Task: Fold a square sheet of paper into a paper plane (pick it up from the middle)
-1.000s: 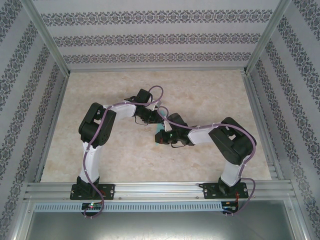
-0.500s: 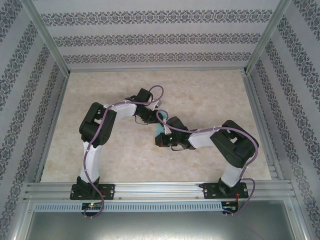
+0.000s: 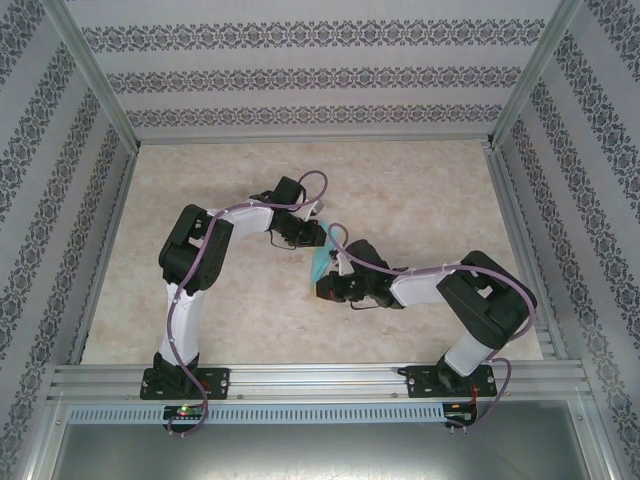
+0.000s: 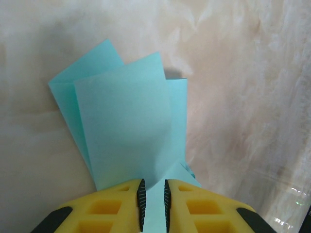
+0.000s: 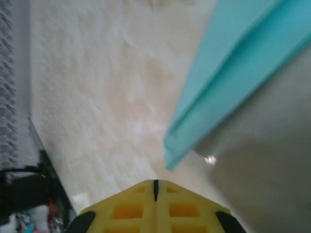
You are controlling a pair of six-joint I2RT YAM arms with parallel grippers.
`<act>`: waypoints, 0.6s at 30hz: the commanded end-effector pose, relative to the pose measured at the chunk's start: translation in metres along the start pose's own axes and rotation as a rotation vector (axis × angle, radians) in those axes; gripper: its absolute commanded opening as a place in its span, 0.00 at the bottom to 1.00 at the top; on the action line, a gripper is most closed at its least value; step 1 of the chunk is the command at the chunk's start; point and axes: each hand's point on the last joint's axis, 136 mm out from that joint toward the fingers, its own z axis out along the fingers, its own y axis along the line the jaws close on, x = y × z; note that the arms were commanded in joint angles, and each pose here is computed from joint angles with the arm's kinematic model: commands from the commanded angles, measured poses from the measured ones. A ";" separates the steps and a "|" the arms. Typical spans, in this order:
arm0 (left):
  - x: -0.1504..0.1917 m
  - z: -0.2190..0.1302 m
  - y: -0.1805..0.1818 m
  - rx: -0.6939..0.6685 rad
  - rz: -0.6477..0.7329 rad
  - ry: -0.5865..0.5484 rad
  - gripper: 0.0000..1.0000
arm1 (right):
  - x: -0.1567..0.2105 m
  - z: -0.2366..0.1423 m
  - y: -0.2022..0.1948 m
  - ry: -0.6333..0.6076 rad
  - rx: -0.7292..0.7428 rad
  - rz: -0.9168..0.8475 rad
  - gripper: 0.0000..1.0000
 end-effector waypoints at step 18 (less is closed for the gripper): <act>0.031 0.025 0.047 -0.130 -0.078 0.091 0.24 | -0.061 0.022 -0.006 -0.088 -0.034 0.036 0.01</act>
